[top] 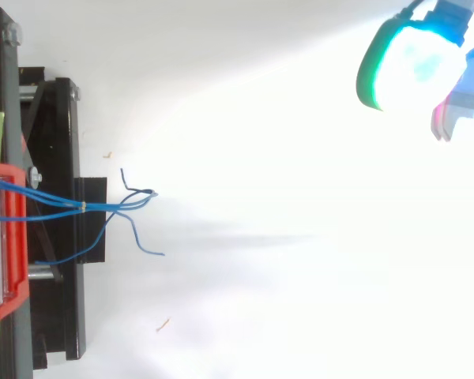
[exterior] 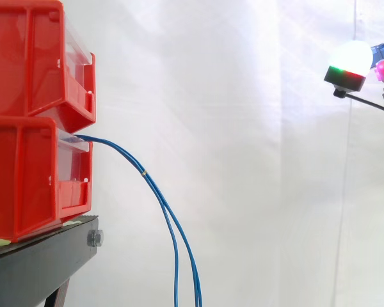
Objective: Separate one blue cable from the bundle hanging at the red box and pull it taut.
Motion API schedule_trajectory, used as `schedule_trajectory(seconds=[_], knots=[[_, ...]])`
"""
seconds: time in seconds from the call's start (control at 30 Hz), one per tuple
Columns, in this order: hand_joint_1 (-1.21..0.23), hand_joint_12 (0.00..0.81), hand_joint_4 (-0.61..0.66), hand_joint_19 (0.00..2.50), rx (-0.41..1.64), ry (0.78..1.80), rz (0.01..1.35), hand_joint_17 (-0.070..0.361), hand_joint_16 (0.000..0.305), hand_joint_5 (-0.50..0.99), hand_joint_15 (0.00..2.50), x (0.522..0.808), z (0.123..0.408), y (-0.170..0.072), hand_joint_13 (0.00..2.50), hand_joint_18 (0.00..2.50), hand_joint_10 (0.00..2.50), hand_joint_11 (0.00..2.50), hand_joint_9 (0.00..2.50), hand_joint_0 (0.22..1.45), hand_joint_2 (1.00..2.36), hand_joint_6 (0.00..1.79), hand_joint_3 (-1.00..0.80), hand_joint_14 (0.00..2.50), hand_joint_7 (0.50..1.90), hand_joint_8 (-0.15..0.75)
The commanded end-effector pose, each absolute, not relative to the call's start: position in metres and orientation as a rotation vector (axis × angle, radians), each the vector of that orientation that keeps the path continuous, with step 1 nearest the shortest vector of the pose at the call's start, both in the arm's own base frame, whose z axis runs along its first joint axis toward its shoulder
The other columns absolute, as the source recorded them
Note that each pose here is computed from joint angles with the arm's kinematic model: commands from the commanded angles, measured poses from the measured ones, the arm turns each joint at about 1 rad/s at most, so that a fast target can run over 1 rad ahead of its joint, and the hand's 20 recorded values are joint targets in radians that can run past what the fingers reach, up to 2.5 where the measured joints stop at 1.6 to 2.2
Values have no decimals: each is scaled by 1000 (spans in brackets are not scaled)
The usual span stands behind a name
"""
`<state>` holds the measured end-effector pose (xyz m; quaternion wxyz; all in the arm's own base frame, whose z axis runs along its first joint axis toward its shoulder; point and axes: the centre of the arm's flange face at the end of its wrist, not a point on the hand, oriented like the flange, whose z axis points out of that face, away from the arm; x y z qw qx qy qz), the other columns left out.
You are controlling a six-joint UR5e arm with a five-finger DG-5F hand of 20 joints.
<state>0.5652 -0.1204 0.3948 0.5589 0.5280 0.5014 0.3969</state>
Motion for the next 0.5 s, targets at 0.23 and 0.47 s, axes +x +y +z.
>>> schedule_trajectory(seconds=[0.23, 0.47], knots=[[-657, 320, 161, 805, 1245, 1181, 937, 108, 48, -176, 678, 565, 395, -120, 757, 641, 25, 694, 817, 531, 1004, 503, -445, 24, 869, 238], [-675, 318, 172, 807, 1245, 1182, 939, 108, 48, -173, 667, 565, 395, -120, 745, 633, 23, 688, 815, 536, 1002, 503, -461, 25, 868, 232]])
